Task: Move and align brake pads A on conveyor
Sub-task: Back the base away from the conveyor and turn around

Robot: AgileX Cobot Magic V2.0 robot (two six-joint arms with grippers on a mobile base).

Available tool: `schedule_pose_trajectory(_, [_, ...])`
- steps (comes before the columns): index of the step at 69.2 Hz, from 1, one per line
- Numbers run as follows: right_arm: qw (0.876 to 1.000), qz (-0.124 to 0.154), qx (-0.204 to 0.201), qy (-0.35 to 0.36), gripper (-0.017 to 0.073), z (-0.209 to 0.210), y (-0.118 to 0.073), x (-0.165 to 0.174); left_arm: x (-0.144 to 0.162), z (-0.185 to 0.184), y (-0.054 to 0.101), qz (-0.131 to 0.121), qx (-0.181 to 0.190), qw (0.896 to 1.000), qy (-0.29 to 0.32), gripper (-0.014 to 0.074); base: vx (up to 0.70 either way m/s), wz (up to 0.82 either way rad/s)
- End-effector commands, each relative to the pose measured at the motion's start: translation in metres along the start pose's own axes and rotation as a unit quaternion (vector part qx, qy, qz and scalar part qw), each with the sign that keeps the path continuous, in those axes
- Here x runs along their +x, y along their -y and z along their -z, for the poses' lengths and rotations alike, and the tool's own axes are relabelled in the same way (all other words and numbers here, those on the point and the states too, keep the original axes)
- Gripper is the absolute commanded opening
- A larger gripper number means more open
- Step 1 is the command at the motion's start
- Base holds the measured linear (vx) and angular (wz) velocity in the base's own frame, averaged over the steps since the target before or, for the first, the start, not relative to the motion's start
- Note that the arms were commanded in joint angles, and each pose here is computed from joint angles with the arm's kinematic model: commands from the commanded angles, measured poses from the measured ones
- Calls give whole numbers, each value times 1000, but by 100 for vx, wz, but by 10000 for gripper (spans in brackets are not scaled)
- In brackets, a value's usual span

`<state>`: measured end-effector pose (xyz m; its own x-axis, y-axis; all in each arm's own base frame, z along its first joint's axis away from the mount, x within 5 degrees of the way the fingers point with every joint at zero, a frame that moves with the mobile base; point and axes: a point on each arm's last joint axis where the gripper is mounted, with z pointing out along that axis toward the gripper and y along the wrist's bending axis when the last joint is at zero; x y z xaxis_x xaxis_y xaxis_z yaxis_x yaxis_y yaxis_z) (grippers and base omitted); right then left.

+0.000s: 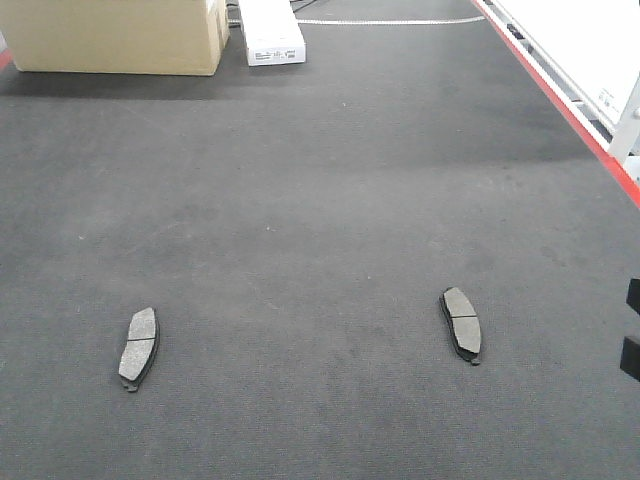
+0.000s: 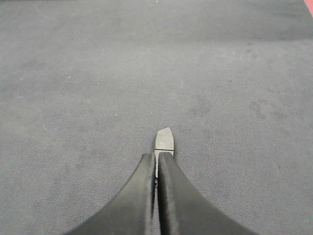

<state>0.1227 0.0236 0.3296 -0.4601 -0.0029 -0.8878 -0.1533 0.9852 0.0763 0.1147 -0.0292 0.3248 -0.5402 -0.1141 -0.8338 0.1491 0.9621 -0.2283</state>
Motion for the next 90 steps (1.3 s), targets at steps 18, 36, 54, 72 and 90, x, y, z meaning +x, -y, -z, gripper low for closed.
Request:
schedule_pose_trajectory(18, [999,4,-3,49,-10,5,-1,-14,-12,5,3,1,8,999,44,-6,0,0])
schedule_pose_trajectory(36, [999,4,-3,49,-10,5,-1,-14,-12,5,3,1,8,999,44,-6,0,0])
schedule_pose_trajectory(54, [999,4,-3,49,-10,5,-1,-14,-12,5,3,1,8,999,44,-6,0,0])
schedule_pose_trajectory(72, [999,4,-3,49,-10,5,-1,-14,-12,5,3,1,8,999,43,-6,-3,3])
schedule_pose_trajectory(90, [999,4,-3,49,-10,5,-1,-14,-12,5,3,1,8,999,43,-6,-17,0])
